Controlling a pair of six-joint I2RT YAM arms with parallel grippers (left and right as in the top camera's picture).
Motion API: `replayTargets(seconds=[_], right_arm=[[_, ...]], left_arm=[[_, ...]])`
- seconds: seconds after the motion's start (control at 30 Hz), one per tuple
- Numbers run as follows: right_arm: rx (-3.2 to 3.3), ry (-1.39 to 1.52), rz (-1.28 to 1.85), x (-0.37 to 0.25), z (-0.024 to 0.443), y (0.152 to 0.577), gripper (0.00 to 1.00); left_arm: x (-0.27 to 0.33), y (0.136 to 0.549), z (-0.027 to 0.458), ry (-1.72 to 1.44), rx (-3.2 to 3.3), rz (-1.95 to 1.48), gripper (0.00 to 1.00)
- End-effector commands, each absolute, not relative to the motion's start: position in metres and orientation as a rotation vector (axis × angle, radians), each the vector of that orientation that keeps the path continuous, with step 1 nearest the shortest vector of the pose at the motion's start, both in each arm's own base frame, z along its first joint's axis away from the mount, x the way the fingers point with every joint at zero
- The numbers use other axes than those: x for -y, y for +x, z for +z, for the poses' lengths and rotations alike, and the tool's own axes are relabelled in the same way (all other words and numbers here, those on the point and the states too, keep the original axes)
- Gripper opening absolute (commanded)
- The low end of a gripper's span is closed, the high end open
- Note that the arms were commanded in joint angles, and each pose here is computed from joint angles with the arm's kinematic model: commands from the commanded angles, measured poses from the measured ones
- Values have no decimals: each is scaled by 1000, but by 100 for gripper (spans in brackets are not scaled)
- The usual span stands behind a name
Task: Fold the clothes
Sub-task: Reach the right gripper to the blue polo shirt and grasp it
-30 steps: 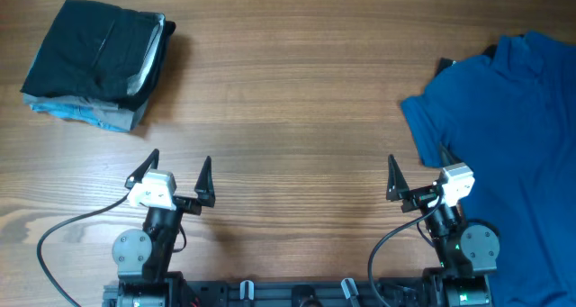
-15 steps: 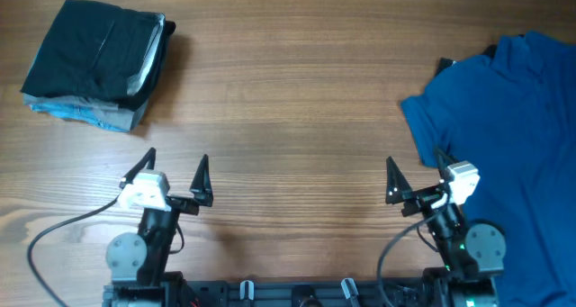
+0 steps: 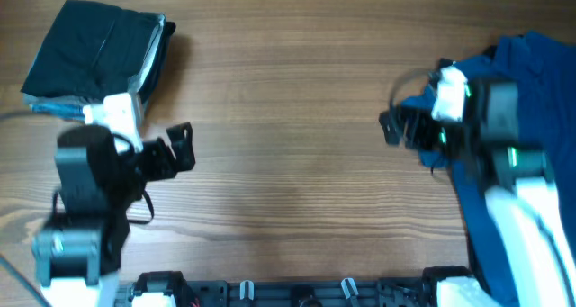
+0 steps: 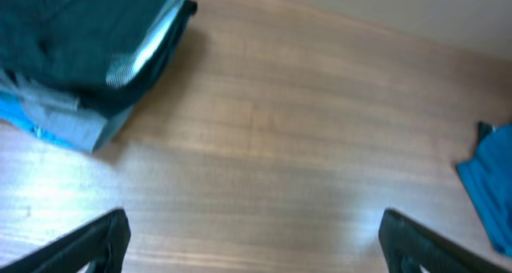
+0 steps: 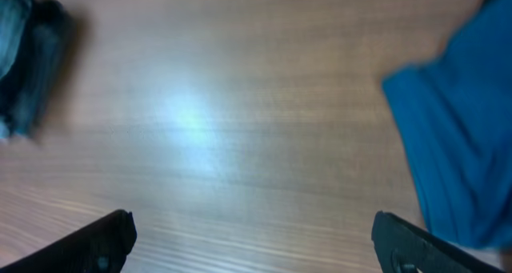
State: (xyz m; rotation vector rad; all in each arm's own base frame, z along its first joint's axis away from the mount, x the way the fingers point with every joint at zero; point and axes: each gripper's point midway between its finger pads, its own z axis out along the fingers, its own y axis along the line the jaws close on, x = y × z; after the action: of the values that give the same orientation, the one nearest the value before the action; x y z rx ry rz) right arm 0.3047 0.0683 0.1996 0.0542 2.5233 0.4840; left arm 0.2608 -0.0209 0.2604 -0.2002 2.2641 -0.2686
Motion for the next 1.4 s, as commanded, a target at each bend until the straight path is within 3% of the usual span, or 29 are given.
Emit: replayTargets(seconds=[0.0,0.13,0.3,0.47,0.63,0.7,0.73,0.77,0.83,0.87,1.13,1.27,1.37], right_arm=[[-2645,-8,487,-72,178,346,100],[-2698,49,461,-67,135,383,100],[-2726,349,238,-22,86,411,98],[-2756,420,21,9,49,418,97],[-2843,438,-21,12,13,410,88],[-2864,441,-28,13,5,407,69],[-2865,446,-27,13,4,407,66],[-2861,456,-27,15,4,408,53],[-2839,462,-25,18,13,410,13],[-2822,471,-23,21,21,411,5],[-2458,517,33,70,163,427,4],[-2256,223,236,27,252,424,4],[-2187,-22,481,-41,288,405,4]], left_arm=[[32,275,270,-193,-2351,-340,100],[35,282,259,-194,-2401,-361,100],[37,285,255,-193,-2419,-375,100],[37,282,253,-196,-2433,-375,100],[37,280,251,-198,-2443,-375,100],[37,280,251,-199,-2444,-374,100],[37,280,251,-199,-2444,-374,100],[37,280,251,-199,-2444,-374,100],[37,280,251,-199,-2445,-374,100],[37,280,251,-199,-2445,-374,100],[37,280,251,-199,-2444,-374,100],[35,280,252,-197,-2440,-363,100],[27,281,263,-213,-2400,-316,100]])
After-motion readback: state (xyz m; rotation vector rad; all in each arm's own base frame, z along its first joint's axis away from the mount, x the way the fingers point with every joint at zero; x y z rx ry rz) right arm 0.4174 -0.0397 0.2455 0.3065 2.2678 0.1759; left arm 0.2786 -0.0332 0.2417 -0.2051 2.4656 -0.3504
